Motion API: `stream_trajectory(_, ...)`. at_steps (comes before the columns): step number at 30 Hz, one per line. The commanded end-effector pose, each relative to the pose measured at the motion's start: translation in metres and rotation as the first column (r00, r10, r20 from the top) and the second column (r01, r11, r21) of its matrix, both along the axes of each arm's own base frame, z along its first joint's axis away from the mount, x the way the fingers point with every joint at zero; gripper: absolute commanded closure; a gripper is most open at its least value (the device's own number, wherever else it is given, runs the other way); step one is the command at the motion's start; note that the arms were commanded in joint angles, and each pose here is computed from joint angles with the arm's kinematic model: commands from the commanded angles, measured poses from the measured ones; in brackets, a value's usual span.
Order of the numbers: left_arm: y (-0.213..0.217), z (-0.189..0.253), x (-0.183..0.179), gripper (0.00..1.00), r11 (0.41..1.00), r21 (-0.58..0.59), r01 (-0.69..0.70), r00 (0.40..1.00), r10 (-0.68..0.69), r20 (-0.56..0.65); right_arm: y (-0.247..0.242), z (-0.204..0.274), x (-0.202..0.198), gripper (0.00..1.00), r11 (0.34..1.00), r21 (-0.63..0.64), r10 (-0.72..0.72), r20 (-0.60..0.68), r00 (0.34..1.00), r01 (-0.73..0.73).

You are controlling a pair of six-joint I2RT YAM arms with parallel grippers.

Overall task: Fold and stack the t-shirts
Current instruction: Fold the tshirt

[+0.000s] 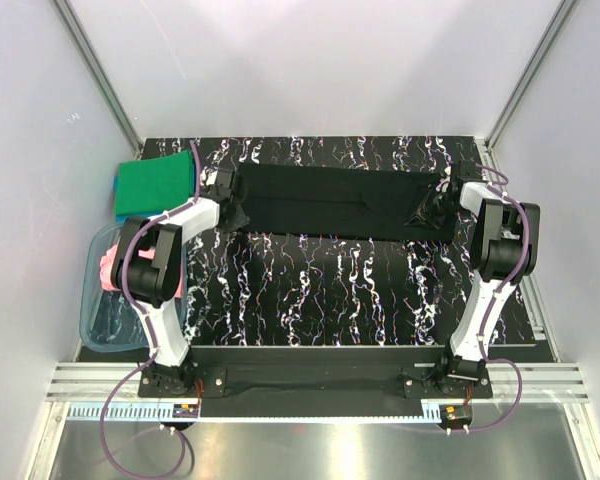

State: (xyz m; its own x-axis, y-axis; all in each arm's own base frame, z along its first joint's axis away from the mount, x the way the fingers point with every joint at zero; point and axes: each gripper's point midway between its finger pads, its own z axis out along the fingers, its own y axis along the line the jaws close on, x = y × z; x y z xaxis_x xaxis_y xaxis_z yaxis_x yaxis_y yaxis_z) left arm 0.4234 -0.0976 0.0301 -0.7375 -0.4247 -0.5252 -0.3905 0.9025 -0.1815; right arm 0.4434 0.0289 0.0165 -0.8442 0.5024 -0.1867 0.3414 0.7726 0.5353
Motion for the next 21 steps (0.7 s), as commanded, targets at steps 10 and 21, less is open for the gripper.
stream_trajectory(10,-0.015,0.049,0.025,0.67,0.997,-0.075,0.027,0.988,-0.015,0.151,-0.015,0.024,0.017,0.94,0.997,-0.070,-0.007,0.093,0.996,0.013)
stream_trajectory(21,-0.023,0.051,0.038,1.00,0.994,-0.088,0.063,0.984,-0.047,0.171,-0.017,0.022,0.019,0.95,0.996,-0.084,0.000,0.089,0.996,0.008)
